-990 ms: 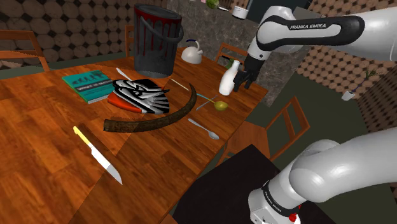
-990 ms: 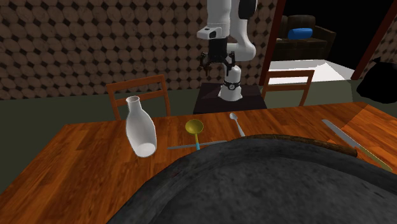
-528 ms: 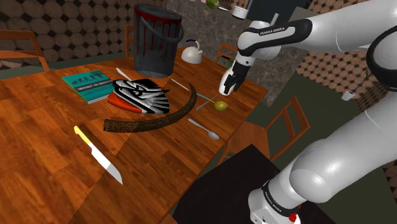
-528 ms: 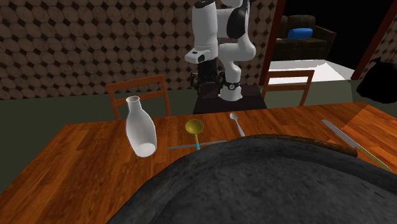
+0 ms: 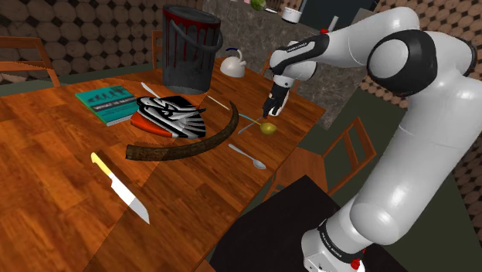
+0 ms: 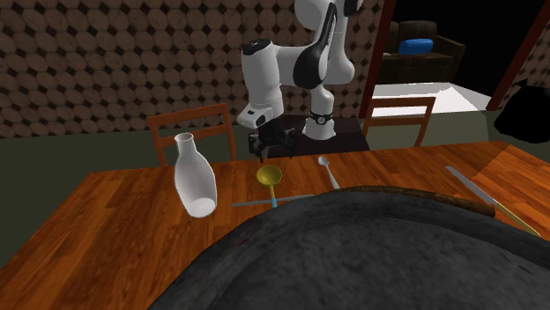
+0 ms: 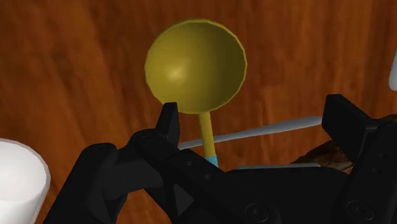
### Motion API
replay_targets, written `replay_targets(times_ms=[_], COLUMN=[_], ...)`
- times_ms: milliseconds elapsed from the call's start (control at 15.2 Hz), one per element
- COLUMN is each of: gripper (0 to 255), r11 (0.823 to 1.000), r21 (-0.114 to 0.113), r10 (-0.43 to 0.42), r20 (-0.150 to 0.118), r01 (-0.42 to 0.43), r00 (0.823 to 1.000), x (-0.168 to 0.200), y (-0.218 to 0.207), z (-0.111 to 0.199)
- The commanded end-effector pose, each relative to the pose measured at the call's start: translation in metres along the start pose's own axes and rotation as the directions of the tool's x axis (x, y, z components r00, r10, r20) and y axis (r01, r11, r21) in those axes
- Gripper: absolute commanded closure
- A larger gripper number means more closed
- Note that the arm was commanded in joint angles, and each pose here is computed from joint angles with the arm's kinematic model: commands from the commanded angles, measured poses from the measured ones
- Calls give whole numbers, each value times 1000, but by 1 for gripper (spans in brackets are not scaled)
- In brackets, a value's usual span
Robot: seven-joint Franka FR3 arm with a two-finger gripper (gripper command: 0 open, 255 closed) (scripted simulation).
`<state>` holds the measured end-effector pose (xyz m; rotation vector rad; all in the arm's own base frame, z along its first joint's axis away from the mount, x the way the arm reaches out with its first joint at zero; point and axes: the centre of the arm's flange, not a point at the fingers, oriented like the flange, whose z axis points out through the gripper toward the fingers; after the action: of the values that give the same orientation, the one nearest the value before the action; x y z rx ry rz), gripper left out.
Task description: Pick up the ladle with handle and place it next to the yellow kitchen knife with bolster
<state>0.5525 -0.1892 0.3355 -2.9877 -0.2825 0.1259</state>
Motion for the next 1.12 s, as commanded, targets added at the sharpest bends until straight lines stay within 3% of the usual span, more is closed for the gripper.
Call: replay_targets(times_ms=[0, 330, 792, 1056], gripper=[0, 0, 0, 0], r11=[1000, 996, 996, 996], r21=[15, 46, 46, 46], r10=[-24, -73, -73, -73], r20=[7, 22, 22, 22], r01=[24, 72, 72, 72], r00=[1000, 997, 997, 997], x=[20, 61, 60, 60], y=[11, 38, 36, 36], z=[16, 54, 94, 94])
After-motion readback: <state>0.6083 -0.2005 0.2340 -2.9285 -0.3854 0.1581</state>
